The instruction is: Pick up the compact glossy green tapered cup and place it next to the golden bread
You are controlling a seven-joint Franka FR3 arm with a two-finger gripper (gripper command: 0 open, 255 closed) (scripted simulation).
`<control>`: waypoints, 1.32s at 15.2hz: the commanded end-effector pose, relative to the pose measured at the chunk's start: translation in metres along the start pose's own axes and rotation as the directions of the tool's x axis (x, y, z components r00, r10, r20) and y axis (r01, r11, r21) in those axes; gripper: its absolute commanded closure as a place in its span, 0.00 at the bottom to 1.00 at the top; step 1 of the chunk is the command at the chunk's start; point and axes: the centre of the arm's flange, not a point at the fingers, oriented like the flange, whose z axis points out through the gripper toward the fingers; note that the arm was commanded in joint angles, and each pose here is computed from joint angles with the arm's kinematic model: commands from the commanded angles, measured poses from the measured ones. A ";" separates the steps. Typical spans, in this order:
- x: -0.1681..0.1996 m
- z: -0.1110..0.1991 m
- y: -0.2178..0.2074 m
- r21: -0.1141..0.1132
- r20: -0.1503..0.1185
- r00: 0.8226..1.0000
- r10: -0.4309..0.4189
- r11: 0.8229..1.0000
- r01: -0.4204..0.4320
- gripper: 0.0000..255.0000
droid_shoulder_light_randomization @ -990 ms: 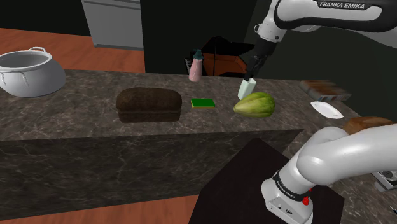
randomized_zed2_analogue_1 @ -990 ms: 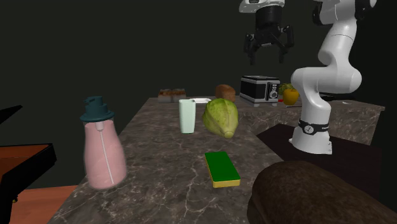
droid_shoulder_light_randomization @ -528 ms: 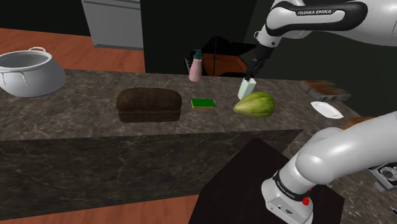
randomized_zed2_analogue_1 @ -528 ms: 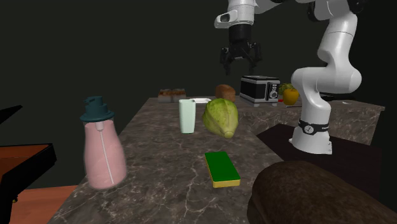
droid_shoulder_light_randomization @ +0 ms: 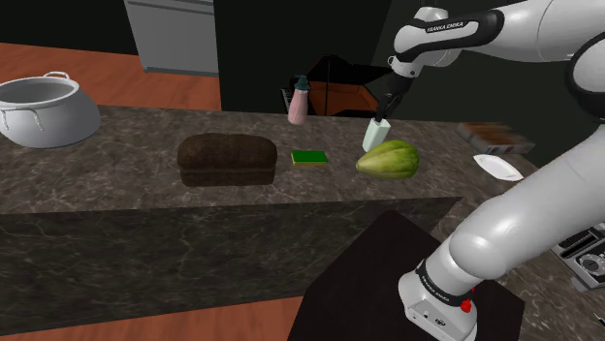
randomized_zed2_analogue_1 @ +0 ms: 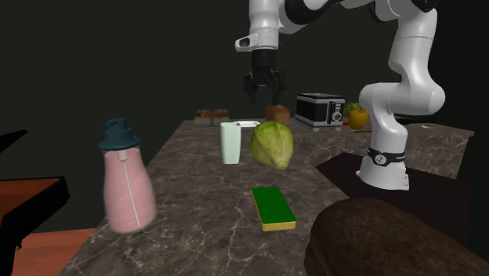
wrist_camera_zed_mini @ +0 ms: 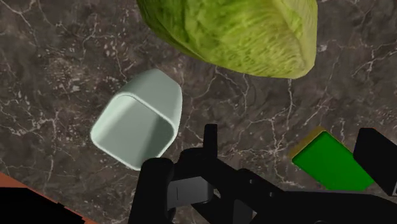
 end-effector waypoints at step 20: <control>0.038 0.098 0.160 -0.026 0.009 0.999 0.041 0.999 -0.040 0.00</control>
